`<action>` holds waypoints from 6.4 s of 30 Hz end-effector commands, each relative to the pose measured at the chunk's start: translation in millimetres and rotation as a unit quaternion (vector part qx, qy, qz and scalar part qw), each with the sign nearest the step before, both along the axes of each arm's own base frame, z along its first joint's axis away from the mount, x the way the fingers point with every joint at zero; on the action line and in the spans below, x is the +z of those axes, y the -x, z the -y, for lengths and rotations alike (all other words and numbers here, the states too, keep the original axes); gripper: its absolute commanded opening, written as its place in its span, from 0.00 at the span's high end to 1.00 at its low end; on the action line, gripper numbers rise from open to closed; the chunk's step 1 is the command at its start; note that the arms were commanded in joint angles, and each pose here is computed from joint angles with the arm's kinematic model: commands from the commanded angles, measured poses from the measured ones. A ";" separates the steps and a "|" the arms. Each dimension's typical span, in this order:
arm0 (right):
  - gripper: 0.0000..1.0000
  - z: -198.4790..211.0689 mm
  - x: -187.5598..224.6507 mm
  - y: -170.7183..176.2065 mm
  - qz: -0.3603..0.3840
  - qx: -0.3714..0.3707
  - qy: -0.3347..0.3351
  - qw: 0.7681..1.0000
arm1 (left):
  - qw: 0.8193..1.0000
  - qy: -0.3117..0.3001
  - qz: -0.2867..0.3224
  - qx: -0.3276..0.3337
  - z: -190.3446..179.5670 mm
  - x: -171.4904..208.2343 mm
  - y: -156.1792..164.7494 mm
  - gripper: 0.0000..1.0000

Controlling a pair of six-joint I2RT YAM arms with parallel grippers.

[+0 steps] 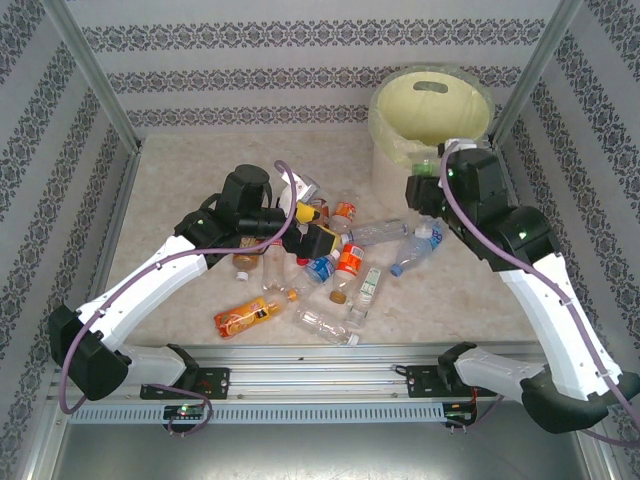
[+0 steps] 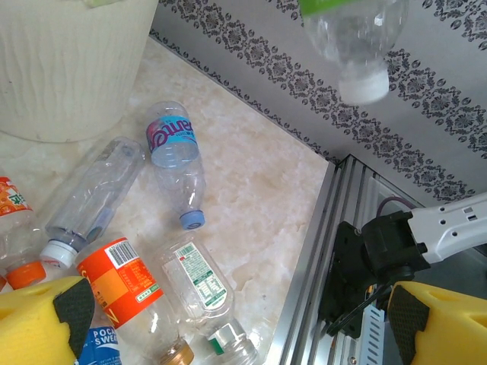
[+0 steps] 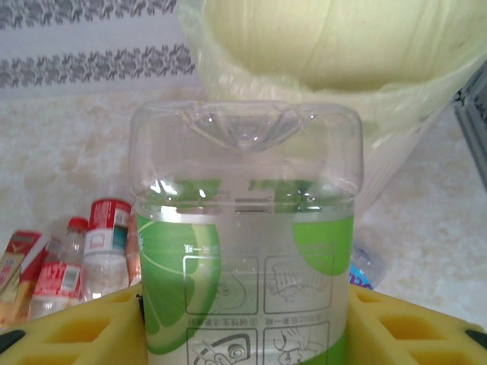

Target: Put the plastic bottles in the bin

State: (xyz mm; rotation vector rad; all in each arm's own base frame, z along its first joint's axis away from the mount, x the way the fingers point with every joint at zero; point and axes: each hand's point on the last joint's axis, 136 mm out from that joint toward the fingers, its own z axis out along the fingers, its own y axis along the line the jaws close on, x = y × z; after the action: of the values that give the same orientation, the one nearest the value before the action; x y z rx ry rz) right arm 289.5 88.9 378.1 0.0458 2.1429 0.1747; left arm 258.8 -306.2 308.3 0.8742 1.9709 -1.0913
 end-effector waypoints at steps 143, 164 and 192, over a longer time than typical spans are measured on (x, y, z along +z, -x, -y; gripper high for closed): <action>0.17 57.7 -51.0 -53.6 -0.040 -0.091 -0.115 0.988 | 1.000 0.001 0.023 -0.012 1.4 7.6 1.8 0.00; 0.09 71.7 -228.6 -6.4 -0.159 -0.180 -0.214 0.947 | 0.999 -0.011 0.027 -0.019 7.2 -0.4 6.2 0.00; 0.11 64.2 -327.1 -50.5 -0.236 -0.208 -0.279 0.907 | 0.999 -0.024 0.023 -0.021 9.6 -8.9 5.7 0.00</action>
State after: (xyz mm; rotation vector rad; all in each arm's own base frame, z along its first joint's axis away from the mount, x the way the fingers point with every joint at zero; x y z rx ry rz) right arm 335.9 25.2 57.2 0.9344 2.4436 0.5388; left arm 257.3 -310.2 299.6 0.9216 1.9721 -1.0491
